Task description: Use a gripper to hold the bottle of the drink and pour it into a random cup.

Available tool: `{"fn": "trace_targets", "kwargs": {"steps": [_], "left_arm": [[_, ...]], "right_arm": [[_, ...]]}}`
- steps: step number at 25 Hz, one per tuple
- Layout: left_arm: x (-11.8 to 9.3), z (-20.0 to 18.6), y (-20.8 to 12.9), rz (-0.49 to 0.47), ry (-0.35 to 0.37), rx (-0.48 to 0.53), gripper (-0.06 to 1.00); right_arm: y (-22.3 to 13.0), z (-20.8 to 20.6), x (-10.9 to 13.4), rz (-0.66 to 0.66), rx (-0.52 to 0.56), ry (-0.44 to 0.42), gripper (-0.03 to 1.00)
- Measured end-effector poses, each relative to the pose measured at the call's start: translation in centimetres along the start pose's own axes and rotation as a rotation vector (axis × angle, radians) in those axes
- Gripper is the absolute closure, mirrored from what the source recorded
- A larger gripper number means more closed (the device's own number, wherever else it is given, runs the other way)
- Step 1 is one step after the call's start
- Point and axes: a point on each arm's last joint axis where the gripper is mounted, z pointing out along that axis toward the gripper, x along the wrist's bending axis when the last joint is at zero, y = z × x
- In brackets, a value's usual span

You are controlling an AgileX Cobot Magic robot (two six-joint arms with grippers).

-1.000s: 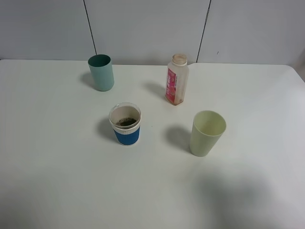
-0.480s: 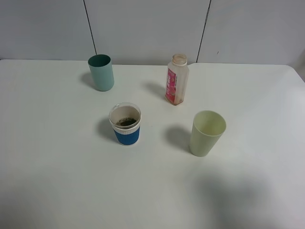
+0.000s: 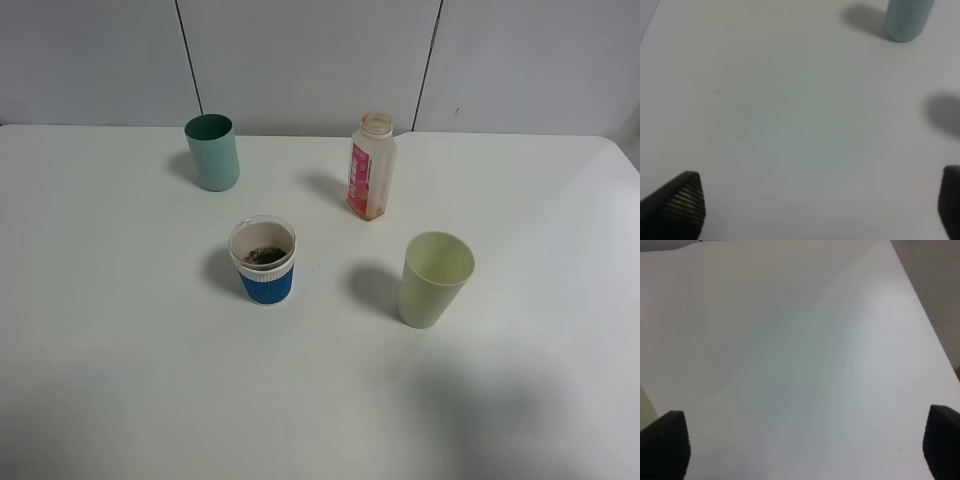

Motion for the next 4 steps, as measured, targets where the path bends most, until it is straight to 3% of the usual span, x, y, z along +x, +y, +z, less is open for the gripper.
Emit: {"fn": "trace_targets", "kwargs": {"steps": [4], "left_arm": [[0.00,0.00,0.00,0.000,0.000,0.000,0.02]], "right_arm": [[0.00,0.00,0.00,0.000,0.000,0.000,0.05]]}}
